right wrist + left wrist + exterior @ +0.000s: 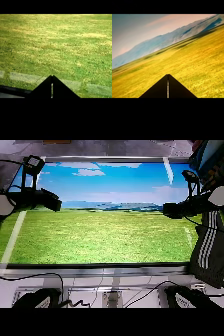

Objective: Fold the clothes and pants, and hang the long-sleeved shirts on hangers.

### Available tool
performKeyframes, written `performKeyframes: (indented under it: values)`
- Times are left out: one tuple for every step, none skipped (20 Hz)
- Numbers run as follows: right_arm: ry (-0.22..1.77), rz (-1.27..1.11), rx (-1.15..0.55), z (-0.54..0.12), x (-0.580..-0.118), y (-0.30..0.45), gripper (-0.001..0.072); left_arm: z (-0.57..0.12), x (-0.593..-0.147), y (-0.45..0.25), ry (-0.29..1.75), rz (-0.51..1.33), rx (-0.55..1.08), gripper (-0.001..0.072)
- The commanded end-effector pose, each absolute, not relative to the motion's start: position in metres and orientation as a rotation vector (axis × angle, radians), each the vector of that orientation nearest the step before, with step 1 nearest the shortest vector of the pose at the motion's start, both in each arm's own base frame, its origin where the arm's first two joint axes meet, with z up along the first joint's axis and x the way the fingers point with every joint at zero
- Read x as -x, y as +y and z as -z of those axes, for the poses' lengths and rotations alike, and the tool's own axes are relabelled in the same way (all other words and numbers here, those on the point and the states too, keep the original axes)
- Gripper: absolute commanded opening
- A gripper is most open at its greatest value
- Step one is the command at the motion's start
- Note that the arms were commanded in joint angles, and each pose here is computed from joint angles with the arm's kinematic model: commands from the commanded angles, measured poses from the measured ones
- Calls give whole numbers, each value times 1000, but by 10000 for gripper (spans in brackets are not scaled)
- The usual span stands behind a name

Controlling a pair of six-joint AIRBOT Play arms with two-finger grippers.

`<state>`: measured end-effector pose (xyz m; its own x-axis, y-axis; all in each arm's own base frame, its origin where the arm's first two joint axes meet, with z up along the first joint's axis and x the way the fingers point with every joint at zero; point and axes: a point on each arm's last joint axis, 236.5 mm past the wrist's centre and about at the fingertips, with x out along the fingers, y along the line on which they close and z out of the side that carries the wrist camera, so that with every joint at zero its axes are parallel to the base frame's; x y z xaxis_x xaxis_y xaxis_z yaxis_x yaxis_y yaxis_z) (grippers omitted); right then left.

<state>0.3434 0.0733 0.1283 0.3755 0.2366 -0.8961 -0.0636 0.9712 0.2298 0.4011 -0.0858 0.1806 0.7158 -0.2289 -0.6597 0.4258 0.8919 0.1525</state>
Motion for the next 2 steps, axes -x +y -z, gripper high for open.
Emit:
performKeyframes:
  values:
    - [1170, -190, -166, -128, -344, 73, 26, -181, -401, -86, 682, 368, -305, 10]
    - [1170, -190, -166, -128, -344, 73, 26, -181, -401, -86, 682, 368, -306, 10]
